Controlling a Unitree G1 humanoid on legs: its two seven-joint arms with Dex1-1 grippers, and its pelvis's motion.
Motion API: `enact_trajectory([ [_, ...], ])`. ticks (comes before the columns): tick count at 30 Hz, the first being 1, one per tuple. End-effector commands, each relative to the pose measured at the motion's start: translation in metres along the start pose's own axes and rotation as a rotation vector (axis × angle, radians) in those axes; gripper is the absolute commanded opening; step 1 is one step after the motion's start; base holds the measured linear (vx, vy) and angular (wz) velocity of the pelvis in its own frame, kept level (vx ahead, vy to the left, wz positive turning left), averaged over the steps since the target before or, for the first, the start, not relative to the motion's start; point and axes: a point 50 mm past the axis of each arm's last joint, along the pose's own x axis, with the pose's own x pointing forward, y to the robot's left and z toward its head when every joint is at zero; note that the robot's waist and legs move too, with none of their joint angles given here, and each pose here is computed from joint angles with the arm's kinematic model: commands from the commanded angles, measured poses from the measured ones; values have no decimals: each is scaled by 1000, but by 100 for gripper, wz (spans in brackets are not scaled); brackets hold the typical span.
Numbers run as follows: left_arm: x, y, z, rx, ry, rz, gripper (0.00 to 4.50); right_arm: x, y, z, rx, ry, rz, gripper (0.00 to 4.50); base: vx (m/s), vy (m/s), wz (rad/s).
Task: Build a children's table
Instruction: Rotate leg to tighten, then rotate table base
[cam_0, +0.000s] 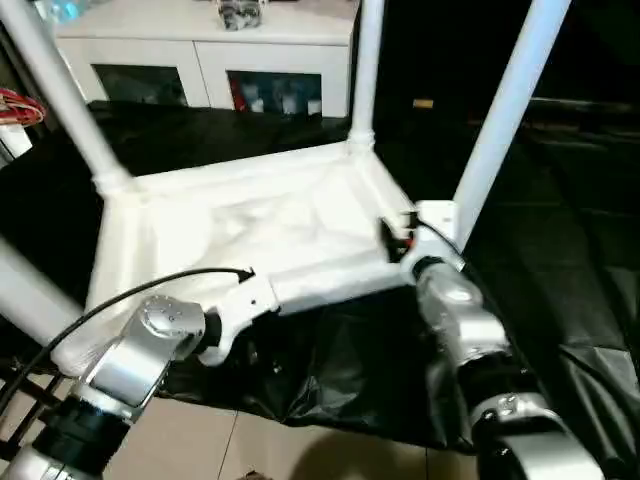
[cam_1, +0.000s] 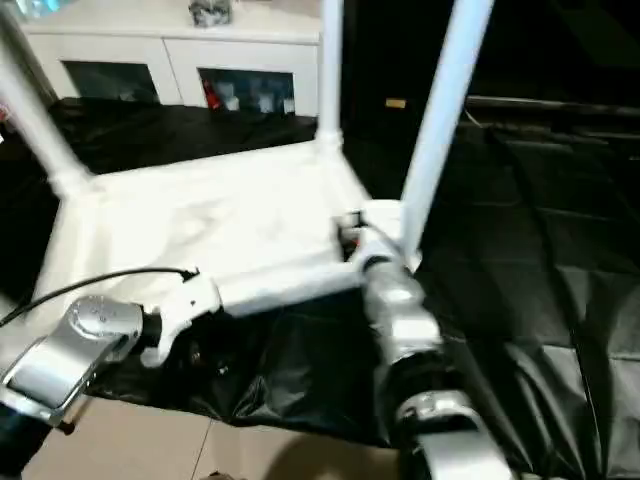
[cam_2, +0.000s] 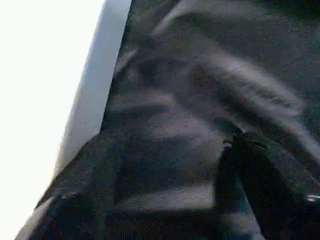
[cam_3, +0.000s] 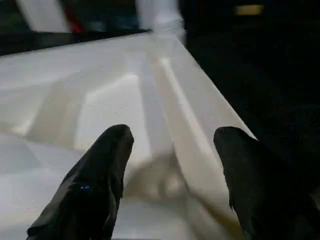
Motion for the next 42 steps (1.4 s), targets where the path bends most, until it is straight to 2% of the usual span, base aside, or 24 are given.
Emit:
enact_trajectory([
  [1, -6, 12, -1, 18, 20, 88, 413, 1, -27, 9, -1, -29, -113, 300, 0, 0, 0],
  [2, -6, 13, -1, 18, 19, 93, 420, 2, -29, 9, -2, -31, -118, 300, 0, 0, 0],
  [3, -5, 16, 0, 18, 5, 131, 424, 2, -41, 14, -12, -43, -151, 300, 0, 0, 0],
  [4, -4, 18, 1, 17, -4, 146, 437, 2, -46, 16, -15, -48, -163, 300, 0, 0, 0],
  [5, -4, 20, 2, 15, -12, 159, 437, 2, -52, 18, -18, -52, -178, 300, 0, 0, 0],
  [6, -4, 20, 2, 15, -12, 159, 437, 2, -52, 18, -18, -52, -178, 300, 0, 0, 0],
  [9, -6, 24, 3, 24, -39, 196, 437, 2, -73, 27, -37, -65, -221, 300, 0, 0, 0],
  [13, -14, 19, 5, 22, -192, 225, 437, 0, -89, 33, -52, -81, -242, 300, 0, 0, 0],
  [16, -21, 6, 6, -23, -357, 183, 437, -2, -86, 33, -29, -103, -166, 300, 0, 0, 0],
  [17, -21, 6, 6, -23, -357, 183, 437, -2, -86, 33, -29, -103, -166, 300, 0, 0, 0],
  [18, -24, -3, 1, -79, -428, 139, 437, -5, -77, 29, -28, -111, -56, 300, 0, 0, 0],
  [19, -24, -3, 1, -79, -428, 139, 437, -5, -77, 29, -28, -111, -56, 300, 0, 0, 0],
  [20, -29, -11, -12, -161, -455, 87, 437, -12, -63, 23, -4, -117, 124, 300, 0, 0, 0],
  [24, -37, -13, -30, -212, -417, 54, 437, -23, -52, 18, -13, -118, 277, 300, 0, 0, 0],
  [25, -45, -9, -44, -235, -402, 63, 437, -30, -49, 15, -32, -113, 326, 300, 0, 0, 0],
  [27, -52, -5, -52, -251, -404, 76, 437, -36, -48, 11, -41, -106, 358, 300, 0, 0, 0],
  [28, -70, 4, -68, -264, -412, 128, 437, -48, -47, 3, -50, -77, 421, 300, 0, 0, 0],
  [29, -70, 4, -68, -264, -412, 128, 437, -48, -47, 3, -50, -77, 421, 300, 0, 0, 0],
  [30, -84, 11, -77, -254, -425, 201, 437, -55, -48, -5, -58, -49, 444, 300, 0, 0, 0],
  [35, -110, 29, -84, -289, -469, 352, 437, -63, -61, -16, -83, 1, 369, 300, 0, 0, 0],
  [38, -118, 36, -85, -300, -486, 396, 437, -66, -65, -19, -91, 30, 340, 300, 0, 0, 0],
  [39, -120, 41, -83, -286, -505, 436, 437, -67, -68, -21, -97, 47, 312, 300, 0, 0, 0],
  [40, -122, 49, -77, -284, -570, 489, 437, -66, -73, -25, -100, 92, 258, 300, 0, 0, 0],
  [42, -120, 54, -72, -280, -615, 517, 437, -65, -78, -27, -126, 106, 211, 300, 0, 0, 0],
])
